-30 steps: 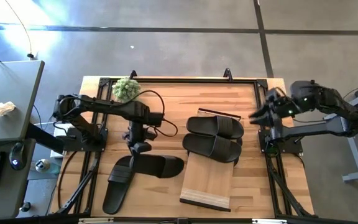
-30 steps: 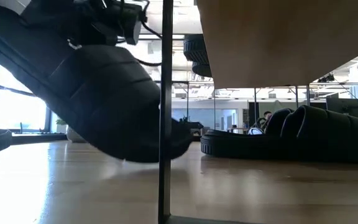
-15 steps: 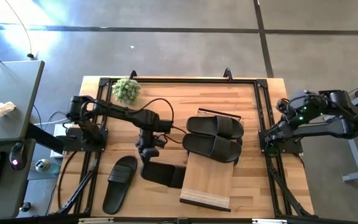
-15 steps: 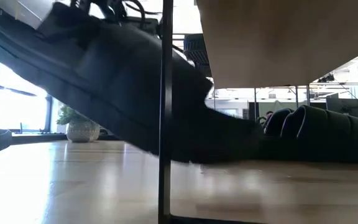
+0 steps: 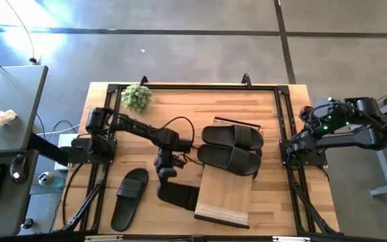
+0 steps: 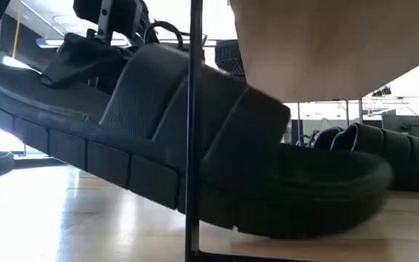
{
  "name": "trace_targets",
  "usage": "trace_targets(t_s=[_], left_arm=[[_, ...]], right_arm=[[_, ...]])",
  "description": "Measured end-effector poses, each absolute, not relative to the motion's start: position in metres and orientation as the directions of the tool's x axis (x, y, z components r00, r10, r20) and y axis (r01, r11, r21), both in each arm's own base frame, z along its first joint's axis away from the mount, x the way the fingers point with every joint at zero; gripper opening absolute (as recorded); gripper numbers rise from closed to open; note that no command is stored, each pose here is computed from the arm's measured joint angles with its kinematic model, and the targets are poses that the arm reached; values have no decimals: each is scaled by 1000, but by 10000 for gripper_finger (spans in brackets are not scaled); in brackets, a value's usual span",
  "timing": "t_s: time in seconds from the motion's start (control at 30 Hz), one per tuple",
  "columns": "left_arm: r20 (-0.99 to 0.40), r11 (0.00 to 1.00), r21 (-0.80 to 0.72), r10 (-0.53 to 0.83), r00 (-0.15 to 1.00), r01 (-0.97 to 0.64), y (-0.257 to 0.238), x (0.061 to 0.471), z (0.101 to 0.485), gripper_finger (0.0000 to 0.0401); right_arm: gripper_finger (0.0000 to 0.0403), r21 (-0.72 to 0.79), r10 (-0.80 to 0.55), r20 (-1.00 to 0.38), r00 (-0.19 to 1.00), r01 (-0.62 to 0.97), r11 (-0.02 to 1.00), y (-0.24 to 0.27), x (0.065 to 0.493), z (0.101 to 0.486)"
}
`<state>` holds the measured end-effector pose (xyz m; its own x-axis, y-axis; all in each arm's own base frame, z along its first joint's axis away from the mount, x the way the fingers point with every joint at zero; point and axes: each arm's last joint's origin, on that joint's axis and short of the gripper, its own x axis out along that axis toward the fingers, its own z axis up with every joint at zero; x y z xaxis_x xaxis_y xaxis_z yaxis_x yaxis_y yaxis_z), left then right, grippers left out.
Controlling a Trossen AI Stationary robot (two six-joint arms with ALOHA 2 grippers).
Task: Pick and place slides into the shelf
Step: Put the right black slide under the shelf, then put the black slide under the shelf
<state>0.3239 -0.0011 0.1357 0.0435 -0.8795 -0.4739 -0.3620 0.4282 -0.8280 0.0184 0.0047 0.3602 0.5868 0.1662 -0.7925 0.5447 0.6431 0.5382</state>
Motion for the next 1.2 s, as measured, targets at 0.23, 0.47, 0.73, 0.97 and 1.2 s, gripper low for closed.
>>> trace_targets(t_s=[0.23,0.47,0.73,0.97,1.2], left_arm=[[-533,488,-804,-845,47,-341,-8,328,134,66],[-659,600,-688,-752,7,-407,-5,323,130,129],[-661,602,-666,-750,-26,-441,-5,319,131,183],[-705,650,-575,-702,-103,-497,-4,310,131,216],[-780,730,-474,-608,-150,-492,-1,302,141,202]], right_arm=[[119,532,155,-792,591,543,650,4,19,360],[119,532,154,-792,591,542,651,4,19,360],[119,515,132,-796,591,545,662,4,19,360],[119,502,116,-798,591,547,670,3,19,360],[119,489,106,-799,592,536,688,3,19,360]])
